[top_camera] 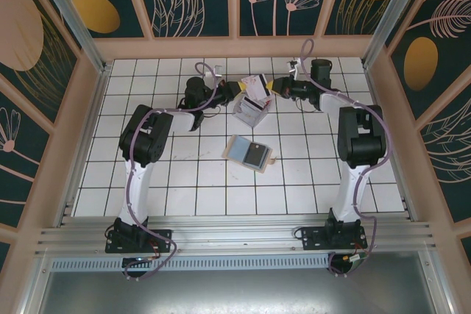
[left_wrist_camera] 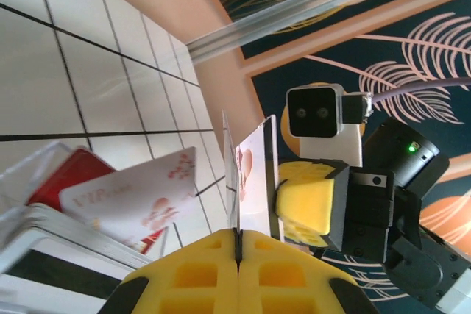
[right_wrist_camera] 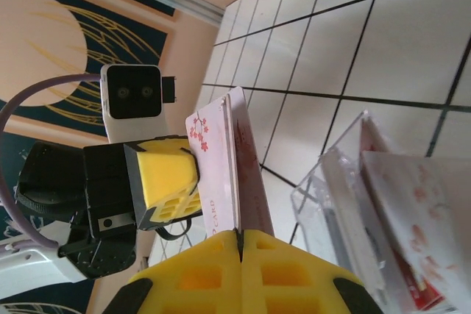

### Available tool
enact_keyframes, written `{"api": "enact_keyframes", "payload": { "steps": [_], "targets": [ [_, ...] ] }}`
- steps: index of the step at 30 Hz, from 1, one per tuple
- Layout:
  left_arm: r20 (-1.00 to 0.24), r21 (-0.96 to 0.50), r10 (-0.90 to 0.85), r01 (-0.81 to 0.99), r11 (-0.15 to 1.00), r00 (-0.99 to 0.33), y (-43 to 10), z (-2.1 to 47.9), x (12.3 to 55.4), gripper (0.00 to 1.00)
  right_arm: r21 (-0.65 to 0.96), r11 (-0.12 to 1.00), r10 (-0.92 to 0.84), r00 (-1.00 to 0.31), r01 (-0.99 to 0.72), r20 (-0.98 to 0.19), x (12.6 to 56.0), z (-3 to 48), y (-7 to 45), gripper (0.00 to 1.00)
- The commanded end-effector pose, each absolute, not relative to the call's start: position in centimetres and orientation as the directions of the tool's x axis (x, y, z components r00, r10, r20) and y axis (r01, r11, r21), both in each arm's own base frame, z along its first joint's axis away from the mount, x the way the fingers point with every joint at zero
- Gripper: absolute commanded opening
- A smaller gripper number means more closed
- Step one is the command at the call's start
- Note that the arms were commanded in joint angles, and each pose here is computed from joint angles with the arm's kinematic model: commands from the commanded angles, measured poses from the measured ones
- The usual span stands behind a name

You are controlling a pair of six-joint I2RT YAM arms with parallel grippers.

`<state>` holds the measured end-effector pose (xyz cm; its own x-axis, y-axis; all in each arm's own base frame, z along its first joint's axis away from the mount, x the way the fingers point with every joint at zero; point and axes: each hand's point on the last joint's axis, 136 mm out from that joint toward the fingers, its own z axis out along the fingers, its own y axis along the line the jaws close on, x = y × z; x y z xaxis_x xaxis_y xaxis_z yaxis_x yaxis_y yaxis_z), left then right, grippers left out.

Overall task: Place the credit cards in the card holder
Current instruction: Place the credit card in the storage box.

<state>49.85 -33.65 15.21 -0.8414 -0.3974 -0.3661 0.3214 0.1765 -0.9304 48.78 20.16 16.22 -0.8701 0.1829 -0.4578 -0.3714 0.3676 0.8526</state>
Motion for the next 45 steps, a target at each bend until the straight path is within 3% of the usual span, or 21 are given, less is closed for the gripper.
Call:
{"api": "enact_keyframes", "payload": {
  "steps": [1,8,24,40,43,45],
  "targets": [
    [-0.423,-0.906,-0.399,0.377,0.192,-0.813,-33.9,16.0,50.8,0.0,0.835,0.402,0.183,-0.861,-0.376,-0.475,49.9,15.5,19.3,0.04],
    [-0.434,-0.901,-0.4,0.375,0.221,-0.808,-33.7,15.5,51.3,0.0,0.798,0.458,0.165,-0.845,-0.391,-0.509,50.8,15.4,18.7,0.03],
    [-0.455,-0.89,-0.445,0.385,0.243,-0.772,-30.4,17.2,50.9,0.0,0.485,0.718,-0.069,-0.744,-0.5,-0.665,51.8,12.9,19.3,0.01],
    [-0.458,-0.889,-0.438,0.393,0.236,-0.774,-30.4,17.6,50.5,0.0,0.301,0.747,-0.226,-0.653,-0.592,-0.723,50.5,12.2,19.8,0.02],
    [-0.458,-0.889,-0.436,0.398,0.227,-0.775,-30.4,17.9,50.4,0.0,0.298,0.742,-0.233,-0.648,-0.601,-0.725,50.2,12.3,19.9,0.04],
    [-0.455,-0.89,-0.435,0.397,0.223,-0.777,-30.4,17.9,50.3,0.0,0.312,0.734,-0.218,-0.644,-0.604,-0.734,50.1,12.7,20.0,0.13]
  ]
}}
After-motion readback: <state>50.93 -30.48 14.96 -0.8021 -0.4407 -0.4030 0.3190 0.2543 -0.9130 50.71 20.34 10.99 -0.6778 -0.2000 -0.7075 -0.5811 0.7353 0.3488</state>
